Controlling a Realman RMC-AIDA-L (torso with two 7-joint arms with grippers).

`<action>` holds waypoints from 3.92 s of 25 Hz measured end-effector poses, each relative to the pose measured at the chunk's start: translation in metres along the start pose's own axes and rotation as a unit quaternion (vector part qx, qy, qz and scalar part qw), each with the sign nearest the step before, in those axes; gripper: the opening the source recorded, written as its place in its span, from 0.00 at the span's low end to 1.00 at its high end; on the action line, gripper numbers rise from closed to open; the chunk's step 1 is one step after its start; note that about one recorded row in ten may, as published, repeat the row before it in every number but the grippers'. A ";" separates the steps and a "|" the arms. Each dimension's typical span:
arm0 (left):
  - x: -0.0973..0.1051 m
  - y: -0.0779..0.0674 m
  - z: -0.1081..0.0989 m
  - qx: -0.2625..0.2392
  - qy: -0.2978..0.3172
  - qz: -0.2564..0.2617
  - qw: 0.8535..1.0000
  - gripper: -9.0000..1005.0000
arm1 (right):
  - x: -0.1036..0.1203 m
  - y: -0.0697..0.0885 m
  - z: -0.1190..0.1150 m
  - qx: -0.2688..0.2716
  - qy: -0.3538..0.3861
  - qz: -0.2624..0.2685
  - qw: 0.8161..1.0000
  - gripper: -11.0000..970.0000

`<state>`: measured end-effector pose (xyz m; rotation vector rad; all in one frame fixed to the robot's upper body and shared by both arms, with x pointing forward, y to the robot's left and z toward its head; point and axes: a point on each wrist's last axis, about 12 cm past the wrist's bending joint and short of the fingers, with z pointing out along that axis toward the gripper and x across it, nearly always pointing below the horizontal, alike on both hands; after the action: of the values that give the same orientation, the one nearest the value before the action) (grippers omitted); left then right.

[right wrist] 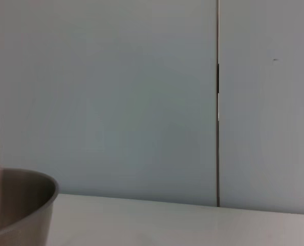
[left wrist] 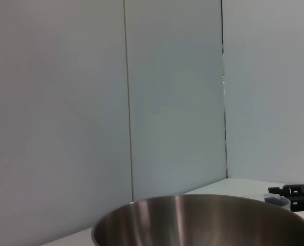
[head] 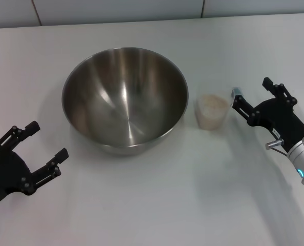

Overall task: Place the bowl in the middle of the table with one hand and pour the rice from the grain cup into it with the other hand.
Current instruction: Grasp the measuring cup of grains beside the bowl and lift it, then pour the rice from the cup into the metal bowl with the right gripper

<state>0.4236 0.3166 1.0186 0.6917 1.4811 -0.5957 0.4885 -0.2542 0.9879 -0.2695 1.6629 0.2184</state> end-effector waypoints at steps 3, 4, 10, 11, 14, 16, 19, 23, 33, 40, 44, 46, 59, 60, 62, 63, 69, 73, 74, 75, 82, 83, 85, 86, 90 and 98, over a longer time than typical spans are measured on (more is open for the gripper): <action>0.000 0.000 0.000 0.000 0.000 -0.001 1.000 0.84 | 0.000 0.000 -0.001 0.000 0.001 0.003 1.000 0.83; 0.000 0.000 0.000 0.000 0.000 -0.001 1.000 0.84 | 0.001 0.001 -0.001 0.000 0.001 0.004 1.000 0.82; 0.001 -0.002 0.000 0.000 -0.001 -0.005 1.000 0.85 | 0.000 0.003 -0.001 -0.009 -0.002 0.003 1.000 0.61; 0.001 -0.002 0.001 0.000 -0.001 -0.005 1.000 0.85 | 0.000 0.003 -0.001 -0.009 -0.002 0.003 1.000 0.57; 0.001 -0.002 0.001 0.000 -0.001 -0.005 1.000 0.85 | 0.000 0.004 -0.001 -0.010 -0.003 0.002 1.000 0.44; 0.001 -0.002 0.001 0.000 -0.001 -0.005 1.000 0.85 | 0.000 0.004 -0.001 -0.011 -0.003 0.002 1.000 0.36; 0.001 -0.002 0.001 0.000 -0.001 -0.005 1.000 0.85 | 0.000 0.005 -0.001 -0.012 -0.002 0.005 1.000 0.30; 0.001 -0.002 0.001 0.002 0.000 -0.005 1.000 0.85 | 0.000 0.005 0.000 -0.012 -0.001 0.006 1.000 0.21; 0.001 -0.002 0.001 0.003 0.000 -0.006 1.000 0.85 | 0.001 0.004 -0.003 -0.008 -0.003 0.008 1.000 0.05; 0.002 -0.004 0.002 0.002 -0.001 -0.010 1.000 0.85 | -0.005 0.003 -0.003 -0.005 -0.028 0.011 1.000 0.05; 0.002 -0.005 0.002 0.003 -0.001 -0.011 1.000 0.85 | -0.017 -0.001 -0.001 -0.006 -0.071 0.006 0.997 0.05; 0.003 -0.005 0.001 0.003 0.000 -0.012 1.000 0.85 | -0.025 -0.002 0.002 -0.008 -0.094 0.002 0.996 0.05; 0.003 -0.006 0.000 0.005 0.002 -0.013 1.000 0.85 | -0.069 -0.004 0.042 -0.029 -0.187 -0.023 0.982 0.05; 0.003 -0.006 0.000 0.005 0.002 -0.013 1.000 0.85 | -0.070 -0.004 0.043 -0.030 -0.188 -0.024 0.981 0.05; 0.003 -0.007 0.000 0.006 0.001 -0.013 1.000 0.85 | -0.071 -0.004 0.045 -0.032 -0.189 -0.025 0.981 0.05; 0.003 -0.007 0.000 0.006 0.001 -0.013 1.000 0.85 | -0.072 -0.004 0.046 -0.033 -0.189 -0.026 0.981 0.05; 0.003 -0.007 -0.001 0.006 0.002 -0.013 1.000 0.85 | -0.079 0.008 0.057 -0.068 -0.191 -0.036 0.979 0.05; 0.004 -0.007 -0.001 0.006 0.002 -0.013 1.000 0.85 | -0.084 0.027 0.070 -0.128 -0.183 -0.056 0.973 0.05; 0.004 -0.007 -0.001 0.006 0.002 -0.014 1.000 0.85 | -0.085 0.032 0.073 -0.142 -0.181 -0.060 0.971 0.05; 0.004 -0.007 -0.001 0.006 0.002 -0.014 1.000 0.85 | -0.086 0.037 0.075 -0.157 -0.179 -0.067 0.969 0.05; 0.004 -0.008 -0.002 0.006 0.001 -0.015 1.000 0.85 | -0.092 0.059 0.087 -0.224 -0.170 -0.094 0.955 0.05; 0.004 -0.008 -0.002 0.005 0.001 -0.015 1.000 0.85 | -0.092 0.061 0.088 -0.227 -0.169 -0.096 0.954 0.05; 0.004 -0.008 -0.002 0.005 0.001 -0.016 1.000 0.85 | -0.093 0.062 0.089 -0.230 -0.168 -0.097 0.954 0.05; 0.004 -0.008 -0.002 0.005 0.001 -0.016 1.000 0.85 | -0.093 0.062 0.089 -0.231 -0.168 -0.098 0.953 0.05; 0.004 -0.009 -0.002 0.004 0.001 -0.016 1.000 0.85 | -0.093 0.062 0.089 -0.233 -0.170 -0.114 0.951 0.05; 0.006 -0.010 -0.002 0.001 0.003 -0.020 1.000 0.85 | -0.092 0.069 0.088 -0.224 -0.216 -0.307 0.900 0.05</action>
<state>0.4153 0.3118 1.0126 0.6665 1.5024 -0.6255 0.5601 -0.1579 1.0686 -1.0023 1.0041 0.1613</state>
